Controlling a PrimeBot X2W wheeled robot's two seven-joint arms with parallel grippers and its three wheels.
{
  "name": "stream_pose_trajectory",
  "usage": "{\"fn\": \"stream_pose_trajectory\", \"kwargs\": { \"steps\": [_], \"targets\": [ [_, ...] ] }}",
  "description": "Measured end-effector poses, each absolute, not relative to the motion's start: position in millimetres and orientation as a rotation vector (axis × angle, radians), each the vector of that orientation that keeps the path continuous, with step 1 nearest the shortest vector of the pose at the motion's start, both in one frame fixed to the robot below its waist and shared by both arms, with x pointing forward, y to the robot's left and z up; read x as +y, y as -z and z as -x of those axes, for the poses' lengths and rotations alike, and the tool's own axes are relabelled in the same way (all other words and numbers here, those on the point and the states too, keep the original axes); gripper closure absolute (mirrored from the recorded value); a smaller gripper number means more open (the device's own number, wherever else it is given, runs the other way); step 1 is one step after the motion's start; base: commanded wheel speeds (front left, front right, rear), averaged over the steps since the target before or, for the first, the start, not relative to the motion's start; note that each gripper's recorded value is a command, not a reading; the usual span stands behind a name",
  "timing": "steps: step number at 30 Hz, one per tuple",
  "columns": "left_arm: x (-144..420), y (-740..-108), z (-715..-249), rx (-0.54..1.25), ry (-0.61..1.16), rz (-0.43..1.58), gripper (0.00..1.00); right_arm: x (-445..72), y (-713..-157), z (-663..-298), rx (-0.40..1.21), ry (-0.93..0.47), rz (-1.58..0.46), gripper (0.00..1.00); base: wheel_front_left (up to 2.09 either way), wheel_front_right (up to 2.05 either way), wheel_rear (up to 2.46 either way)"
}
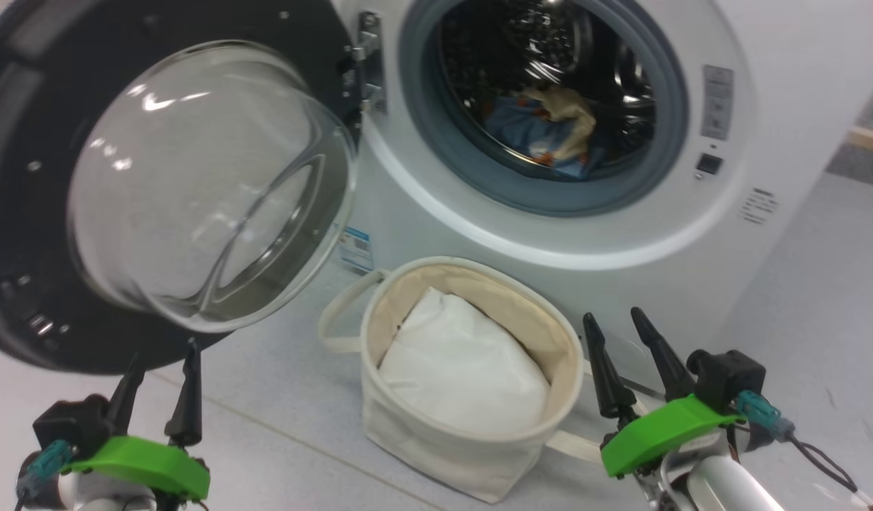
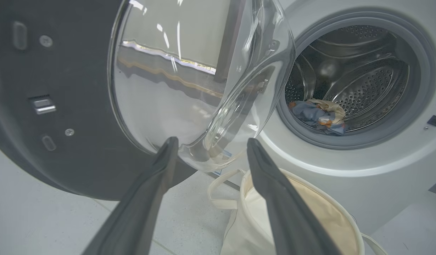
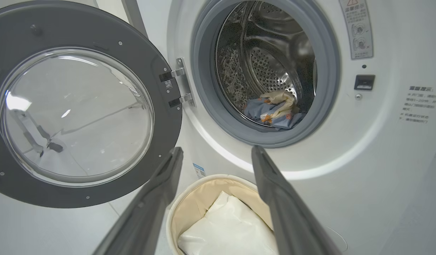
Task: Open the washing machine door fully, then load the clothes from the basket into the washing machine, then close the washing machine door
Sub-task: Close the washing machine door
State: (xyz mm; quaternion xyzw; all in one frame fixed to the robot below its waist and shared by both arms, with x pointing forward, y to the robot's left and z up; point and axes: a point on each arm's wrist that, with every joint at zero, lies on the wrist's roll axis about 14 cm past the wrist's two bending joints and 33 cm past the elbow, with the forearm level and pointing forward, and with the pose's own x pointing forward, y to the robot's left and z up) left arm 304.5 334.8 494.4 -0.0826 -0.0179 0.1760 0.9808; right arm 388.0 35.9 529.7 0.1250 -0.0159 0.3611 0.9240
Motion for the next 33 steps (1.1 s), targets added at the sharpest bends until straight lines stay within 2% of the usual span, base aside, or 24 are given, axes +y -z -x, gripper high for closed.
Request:
{"fn": "stream_pose_trajectory", "kwargs": {
  "steps": [13, 22, 33],
  "targets": [
    [382, -491, -235, -0.053, -0.554, 0.165, 0.00, 99, -523, -365, 0.016, -0.935, -0.250, 0.00, 0.00, 0.00, 0.00],
    [399, -491, -215, -0.057, -0.634, 0.155, 0.00, 128, -527, -366, 0.018, -1.026, -0.259, 0.00, 0.00, 0.00, 0.00],
    [400, -492, -209, -0.065, -0.654, 0.156, 0.00, 131, -524, -365, 0.031, -1.032, -0.262, 0.00, 0.00, 0.00, 0.00]
  ]
}}
